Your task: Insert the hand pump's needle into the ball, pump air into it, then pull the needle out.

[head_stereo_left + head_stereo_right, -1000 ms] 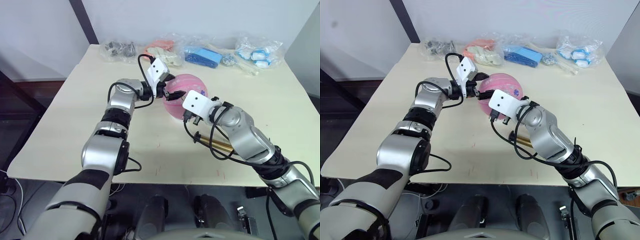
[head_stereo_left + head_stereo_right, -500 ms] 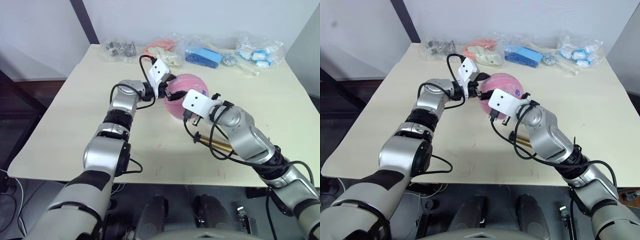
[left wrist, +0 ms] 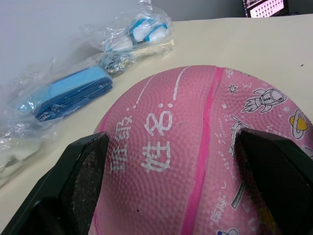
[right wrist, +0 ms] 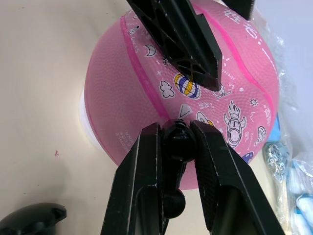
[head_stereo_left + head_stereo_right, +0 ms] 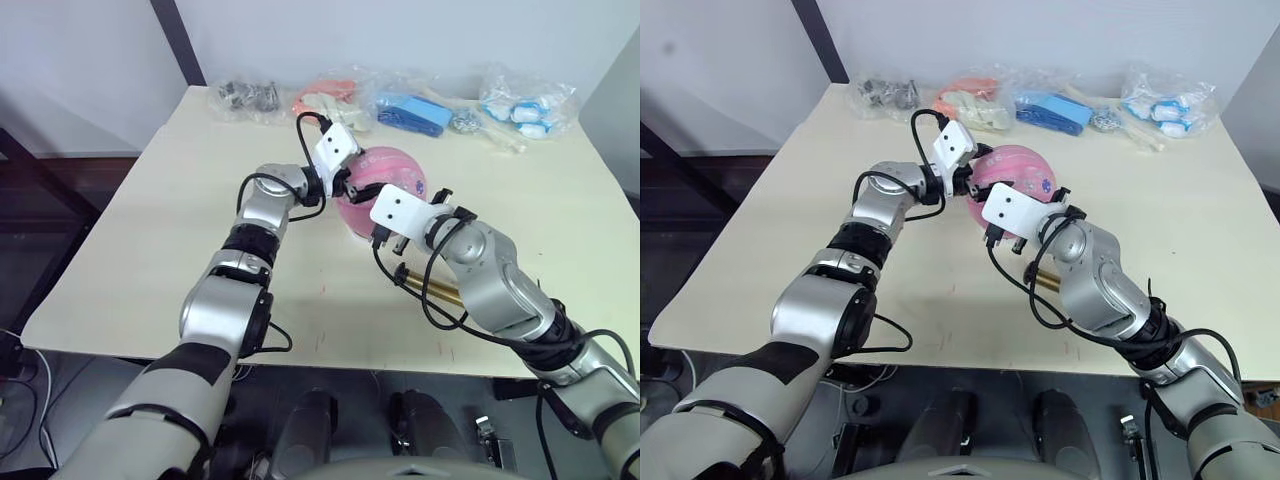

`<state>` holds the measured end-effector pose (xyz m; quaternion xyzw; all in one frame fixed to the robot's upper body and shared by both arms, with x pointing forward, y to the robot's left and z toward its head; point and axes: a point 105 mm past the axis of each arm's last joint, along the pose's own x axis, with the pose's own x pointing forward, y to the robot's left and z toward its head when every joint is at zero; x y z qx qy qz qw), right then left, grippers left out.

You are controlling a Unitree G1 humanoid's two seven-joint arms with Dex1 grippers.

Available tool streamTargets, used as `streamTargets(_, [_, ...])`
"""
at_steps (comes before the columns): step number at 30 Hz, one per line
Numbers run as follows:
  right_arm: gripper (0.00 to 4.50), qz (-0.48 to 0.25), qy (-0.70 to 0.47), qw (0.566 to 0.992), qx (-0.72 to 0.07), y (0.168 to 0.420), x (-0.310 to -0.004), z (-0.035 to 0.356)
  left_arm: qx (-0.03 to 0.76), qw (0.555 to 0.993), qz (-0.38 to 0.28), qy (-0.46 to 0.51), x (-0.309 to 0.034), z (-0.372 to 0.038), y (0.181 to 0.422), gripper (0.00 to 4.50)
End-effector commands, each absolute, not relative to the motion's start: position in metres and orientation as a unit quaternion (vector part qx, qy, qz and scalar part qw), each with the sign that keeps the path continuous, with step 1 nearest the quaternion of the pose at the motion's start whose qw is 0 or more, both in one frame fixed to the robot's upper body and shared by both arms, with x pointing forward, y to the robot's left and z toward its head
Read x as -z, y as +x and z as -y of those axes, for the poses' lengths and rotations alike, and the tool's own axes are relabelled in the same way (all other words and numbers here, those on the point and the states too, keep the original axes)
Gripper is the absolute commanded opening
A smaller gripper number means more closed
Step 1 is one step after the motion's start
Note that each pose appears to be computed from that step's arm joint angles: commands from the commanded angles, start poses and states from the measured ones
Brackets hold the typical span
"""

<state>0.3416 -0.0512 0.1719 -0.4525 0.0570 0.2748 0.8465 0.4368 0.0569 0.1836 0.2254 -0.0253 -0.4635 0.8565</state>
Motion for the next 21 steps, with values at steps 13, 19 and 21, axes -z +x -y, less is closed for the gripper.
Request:
streamTargets(13, [0.35,-0.001,-0.399,0.865,-0.303,0.32,-0.208,0.038,0.427,0.865,-0.028,0.264,-0.141,-0.07,0.44,4.5])
streamTargets(19, [0.35,0.002,-0.385,0.871,-0.306,0.317,-0.214,0.039,0.426,0.865,-0.028,0.264,-0.139,-0.07,0.439,4.5])
streamTargets(21, [0.35,0.002,-0.381,0.872,-0.307,0.316,-0.216,0.039,0.426,0.865,-0.029,0.264,-0.139,-0.07,0.439,4.5])
